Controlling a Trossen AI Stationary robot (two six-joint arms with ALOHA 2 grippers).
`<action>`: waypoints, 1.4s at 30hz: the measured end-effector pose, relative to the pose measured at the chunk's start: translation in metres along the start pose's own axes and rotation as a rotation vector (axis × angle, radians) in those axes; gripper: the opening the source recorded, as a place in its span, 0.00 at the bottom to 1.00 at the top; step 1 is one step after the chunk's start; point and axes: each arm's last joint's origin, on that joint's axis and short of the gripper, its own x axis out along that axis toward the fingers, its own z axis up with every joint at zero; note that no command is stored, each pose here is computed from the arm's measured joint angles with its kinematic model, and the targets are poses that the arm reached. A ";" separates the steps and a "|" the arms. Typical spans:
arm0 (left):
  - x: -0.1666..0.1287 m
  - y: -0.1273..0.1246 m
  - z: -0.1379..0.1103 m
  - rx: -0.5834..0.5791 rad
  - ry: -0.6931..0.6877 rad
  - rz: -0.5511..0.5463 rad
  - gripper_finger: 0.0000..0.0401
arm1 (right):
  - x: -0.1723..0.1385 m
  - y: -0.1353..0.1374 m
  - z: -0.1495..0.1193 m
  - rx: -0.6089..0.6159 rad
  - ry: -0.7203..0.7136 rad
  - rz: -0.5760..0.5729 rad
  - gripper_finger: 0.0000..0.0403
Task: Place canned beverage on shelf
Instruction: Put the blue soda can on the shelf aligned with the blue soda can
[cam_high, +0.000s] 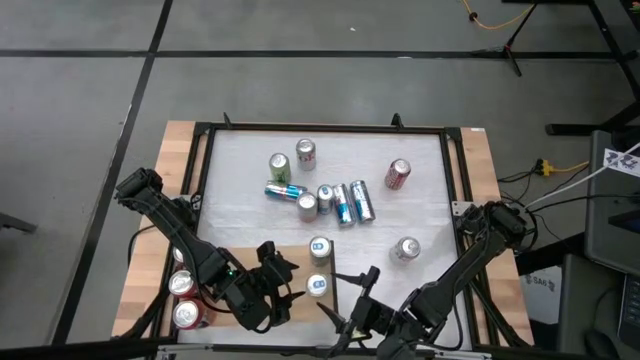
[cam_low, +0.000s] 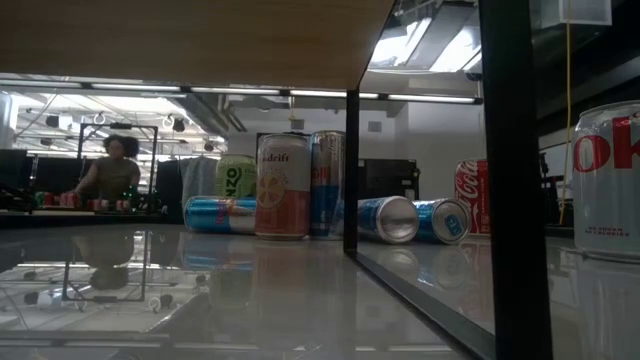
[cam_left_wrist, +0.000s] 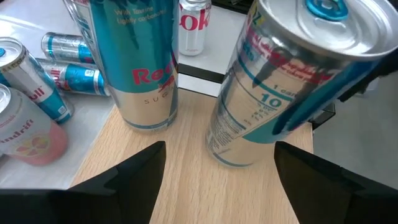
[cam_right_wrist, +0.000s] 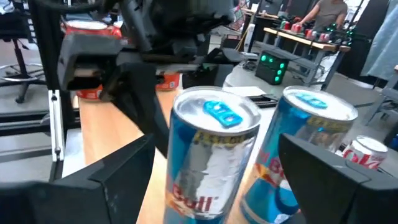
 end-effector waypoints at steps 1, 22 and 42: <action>0.000 0.000 0.000 0.000 0.000 -0.001 0.73 | -0.002 -0.001 0.001 -0.003 0.000 0.000 0.81; 0.005 0.002 0.007 -0.039 0.005 -0.029 0.73 | 0.006 -0.007 0.000 0.009 0.076 0.079 0.81; 0.012 0.009 0.013 -0.058 0.000 -0.004 0.73 | 0.007 -0.013 -0.007 -0.058 0.097 0.016 0.82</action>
